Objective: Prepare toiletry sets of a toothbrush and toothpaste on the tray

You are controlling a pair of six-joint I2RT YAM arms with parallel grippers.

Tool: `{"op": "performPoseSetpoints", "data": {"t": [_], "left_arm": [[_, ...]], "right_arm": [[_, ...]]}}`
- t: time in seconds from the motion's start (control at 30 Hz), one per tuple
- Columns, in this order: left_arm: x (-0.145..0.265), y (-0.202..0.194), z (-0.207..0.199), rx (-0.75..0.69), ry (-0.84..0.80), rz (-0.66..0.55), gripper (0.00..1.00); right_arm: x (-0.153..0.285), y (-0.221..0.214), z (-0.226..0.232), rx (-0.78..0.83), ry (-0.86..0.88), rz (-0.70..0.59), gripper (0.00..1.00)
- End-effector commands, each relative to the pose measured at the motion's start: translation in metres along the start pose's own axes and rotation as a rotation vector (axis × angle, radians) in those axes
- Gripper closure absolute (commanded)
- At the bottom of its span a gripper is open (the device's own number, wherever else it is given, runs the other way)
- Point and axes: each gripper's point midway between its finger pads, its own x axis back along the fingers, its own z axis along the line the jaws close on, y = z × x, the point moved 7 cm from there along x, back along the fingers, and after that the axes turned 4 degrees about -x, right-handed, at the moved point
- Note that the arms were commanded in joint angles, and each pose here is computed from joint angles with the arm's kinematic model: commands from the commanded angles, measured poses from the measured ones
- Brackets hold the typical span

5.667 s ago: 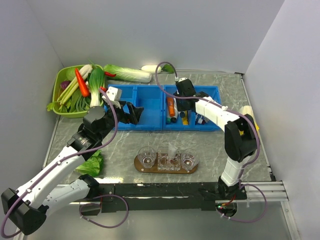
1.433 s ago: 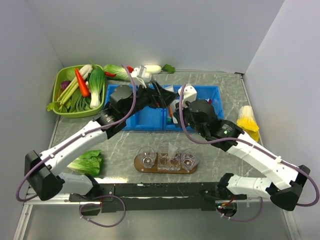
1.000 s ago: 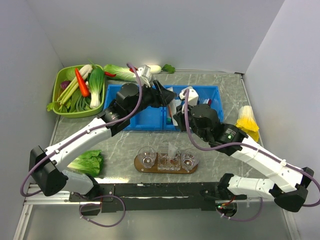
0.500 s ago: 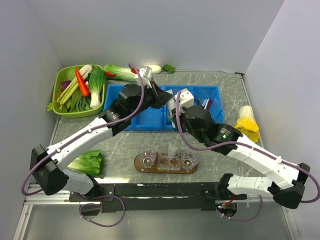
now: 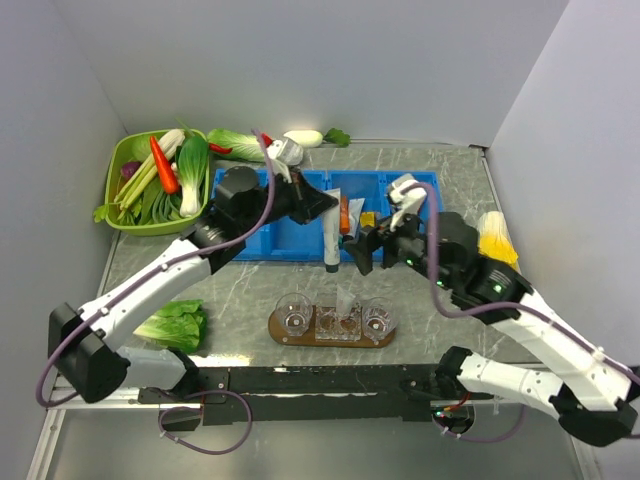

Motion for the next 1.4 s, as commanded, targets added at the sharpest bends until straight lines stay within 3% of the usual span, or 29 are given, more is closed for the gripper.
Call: {"op": "performPoseSetpoints", "data": {"t": [0.0, 0.17, 0.3, 0.87, 0.97, 1.37], "left_arm": [[0.038, 0.023, -0.035, -0.106, -0.362, -0.052, 0.99], [0.055, 0.015, -0.044, -0.11, -0.552, -0.038, 0.99], [0.058, 0.009, -0.048, -0.115, -0.639, 0.0, 0.99], [0.062, 0.007, -0.045, -0.163, -0.614, -0.008, 0.99], [0.062, 0.007, -0.045, -0.163, -0.616, -0.01, 0.99], [0.064, 0.007, -0.047, -0.165, -0.63, -0.009, 0.99]], "right_arm": [[0.023, 0.006, 0.017, -0.018, 0.269, -0.037, 0.05], [0.022, -0.002, 0.03, -0.073, 0.42, -0.014, 0.04], [0.01, -0.008, 0.038, -0.103, 0.492, 0.029, 0.08], [-0.023, -0.027, 0.058, -0.216, 0.618, 0.034, 0.19], [-0.027, -0.031, 0.058, -0.224, 0.618, 0.039, 0.24], [-0.029, -0.032, 0.058, -0.231, 0.612, 0.044, 0.56]]}}
